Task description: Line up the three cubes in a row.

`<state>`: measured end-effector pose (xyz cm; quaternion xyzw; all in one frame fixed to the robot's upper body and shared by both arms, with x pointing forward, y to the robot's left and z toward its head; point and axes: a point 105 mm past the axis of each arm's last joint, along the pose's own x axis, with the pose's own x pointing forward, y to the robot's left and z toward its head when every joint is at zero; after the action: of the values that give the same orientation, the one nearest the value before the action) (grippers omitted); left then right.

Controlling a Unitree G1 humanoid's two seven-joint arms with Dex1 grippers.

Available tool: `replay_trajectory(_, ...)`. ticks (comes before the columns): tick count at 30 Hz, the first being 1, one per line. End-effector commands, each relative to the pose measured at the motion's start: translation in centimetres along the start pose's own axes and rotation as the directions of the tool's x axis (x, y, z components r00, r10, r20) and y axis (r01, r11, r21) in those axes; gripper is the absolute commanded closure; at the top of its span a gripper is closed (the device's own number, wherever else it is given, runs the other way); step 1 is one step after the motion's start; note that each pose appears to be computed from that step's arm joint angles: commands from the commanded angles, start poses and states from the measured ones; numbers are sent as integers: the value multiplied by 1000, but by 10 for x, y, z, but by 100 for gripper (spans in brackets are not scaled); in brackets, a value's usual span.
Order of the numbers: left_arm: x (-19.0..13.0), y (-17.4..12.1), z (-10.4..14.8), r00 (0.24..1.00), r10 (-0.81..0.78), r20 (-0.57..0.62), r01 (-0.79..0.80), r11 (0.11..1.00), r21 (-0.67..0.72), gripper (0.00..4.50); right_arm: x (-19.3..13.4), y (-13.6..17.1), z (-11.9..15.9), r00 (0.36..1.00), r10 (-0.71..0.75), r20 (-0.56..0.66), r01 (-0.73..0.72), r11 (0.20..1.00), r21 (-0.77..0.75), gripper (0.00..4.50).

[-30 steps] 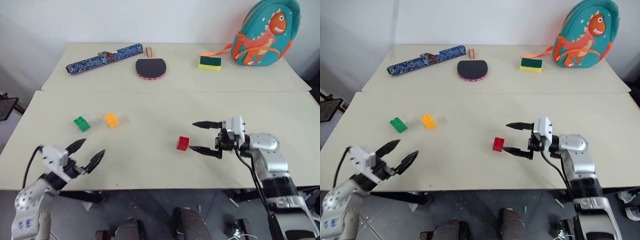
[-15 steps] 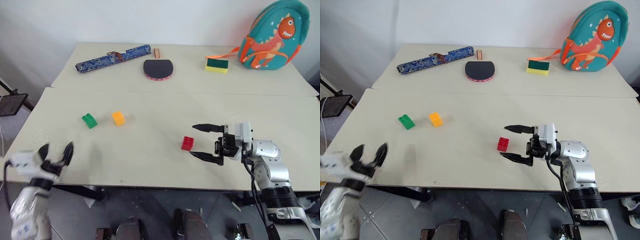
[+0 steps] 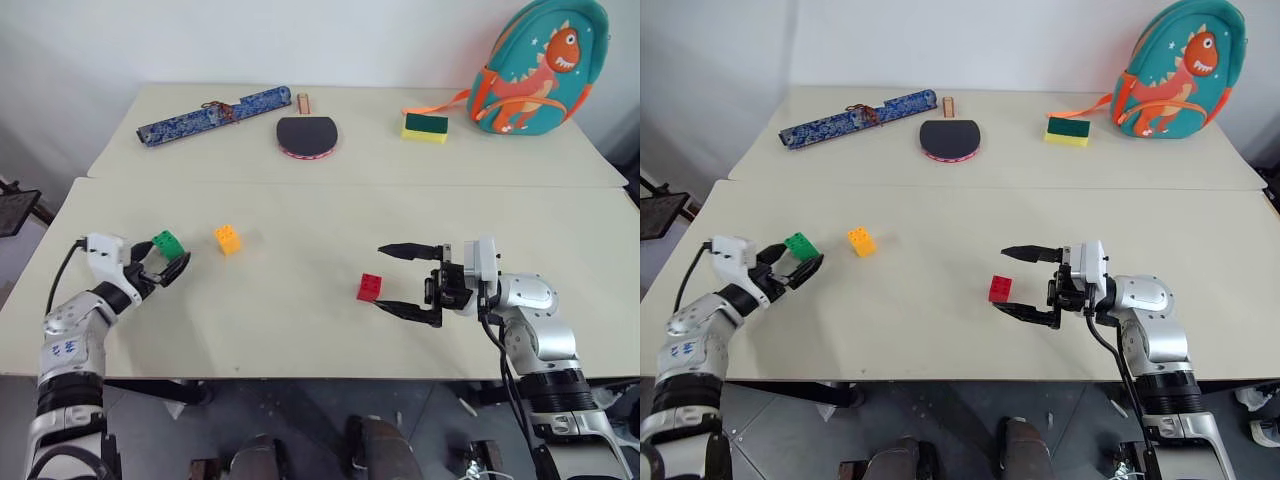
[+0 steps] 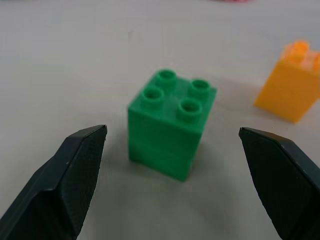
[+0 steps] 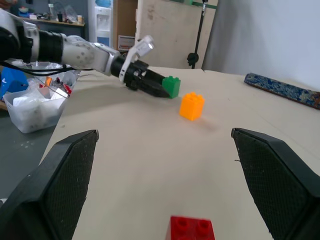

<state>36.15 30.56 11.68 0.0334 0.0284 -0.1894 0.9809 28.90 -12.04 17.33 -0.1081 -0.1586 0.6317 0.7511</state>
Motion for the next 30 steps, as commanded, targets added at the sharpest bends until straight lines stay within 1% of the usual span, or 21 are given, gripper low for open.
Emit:
replay_trajectory(1,-1,1,12,998,-62,3,62,996,65,56,-1,2,7,1000,-14,5,14,999,-30,0)
replay_trajectory(9,-7,-7,11,983,-177,-41,181,976,118,300,-1,4,5,999,-40,-1,40,999,-34,0)
replay_trajectory(10,-11,-12,14,974,-222,-41,226,966,123,301,-2,5,5,999,-44,-5,44,998,-33,0)
replay_trajectory(13,-29,-35,30,911,-411,-31,411,901,139,301,-7,5,4,998,-56,-22,55,998,-36,0)
replay_trajectory(16,-46,-63,40,808,-580,-99,588,789,176,301,-14,4,4,997,-72,-38,70,997,-43,0)
replay_trajectory(18,-50,-92,47,705,-692,-157,708,674,210,301,-21,4,5,995,-85,-55,83,996,-45,0)
replay_trajectory(20,-41,-121,50,615,-766,-189,785,570,242,301,-30,3,4,992,-100,-82,98,995,-38,0)
replay_trajectory(21,-33,-133,51,588,-785,-194,802,535,266,301,-35,2,3,990,-107,-96,104,994,-37,0)
replay_trajectory(23,-17,-148,51,568,-802,-185,810,504,302,301,-41,3,1,987,-111,-117,108,994,-37,0)
replay_trajectory(24,-9,-153,49,567,-803,-184,810,501,305,301,-43,3,0,986,-111,-124,108,994,-31,0)
replay_trajectory(26,23,-184,36,511,-830,-223,845,437,308,301,-53,6,-2,980,-110,-165,110,994,-10,0)
replay_trajectory(27,32,-194,31,487,-838,-245,858,407,315,301,-56,7,-3,978,-107,-180,108,994,-3,0)
replay_trajectory(28,40,-201,24,470,-838,-277,868,381,320,301,-58,8,-3,976,-110,-187,111,994,-5,0)
replay_trajectory(30,48,-205,16,456,-837,-302,876,363,316,301,-58,7,-2,975,-122,-185,121,993,-14,0)
